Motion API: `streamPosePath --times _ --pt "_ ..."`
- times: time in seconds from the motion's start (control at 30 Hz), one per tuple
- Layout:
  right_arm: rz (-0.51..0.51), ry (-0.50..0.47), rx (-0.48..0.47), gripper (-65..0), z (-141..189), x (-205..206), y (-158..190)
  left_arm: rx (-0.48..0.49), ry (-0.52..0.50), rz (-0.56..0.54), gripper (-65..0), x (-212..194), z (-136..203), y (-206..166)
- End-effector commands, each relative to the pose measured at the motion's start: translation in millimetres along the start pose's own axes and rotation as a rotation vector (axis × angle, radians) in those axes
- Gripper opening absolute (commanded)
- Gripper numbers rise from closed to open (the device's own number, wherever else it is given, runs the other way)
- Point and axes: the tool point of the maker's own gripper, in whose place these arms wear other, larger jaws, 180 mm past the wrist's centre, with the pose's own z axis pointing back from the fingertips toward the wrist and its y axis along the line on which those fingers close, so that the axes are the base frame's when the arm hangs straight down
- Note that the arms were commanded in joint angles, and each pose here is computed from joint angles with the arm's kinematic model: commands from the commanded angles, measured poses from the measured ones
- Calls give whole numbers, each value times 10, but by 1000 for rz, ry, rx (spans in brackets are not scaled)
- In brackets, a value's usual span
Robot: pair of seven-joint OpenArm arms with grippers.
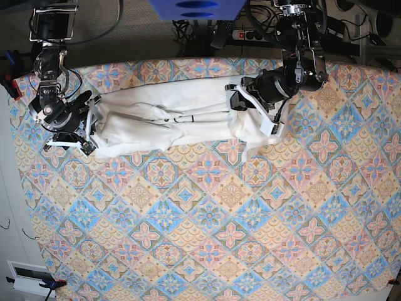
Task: Fold the T-shirt properly
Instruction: 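Lift the collar end with the left gripper and fold it toward the right gripper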
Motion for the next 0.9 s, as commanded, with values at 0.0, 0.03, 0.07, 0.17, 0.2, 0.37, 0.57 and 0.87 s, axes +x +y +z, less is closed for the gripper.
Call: streamPosePath --times 0.0,0.03,0.07,0.17,0.2,0.37,0.57,0.87 --pt "9 -27 -37 -436 56 89 -146 -32 -33 -15 -650 94 7 -93" --pt "9 -27 -37 -436 56 89 -146 -47 -11 -17 -650 40 -48 -137" --pt "9 -27 -37 -436 56 89 -146 -60 13 -23 -650 -18 -108 -172" --pt "9 -27 -37 -436 56 89 -146 -79 69 -10 -650 -121 -275 -180" --pt "9 -27 -37 -436 56 89 -146 -83 80 1 -650 -154 -304 -168" --pt "9 -27 -37 -436 56 89 -146 -78 40 0 -650 -66 -327 -147" --pt "9 -27 -37 -436 56 89 -146 -71 -3 -31 -540 71 -243 -149" --pt "9 -25 -38 -436 58 88 -148 -18 -109 -117 -443 337 283 59"
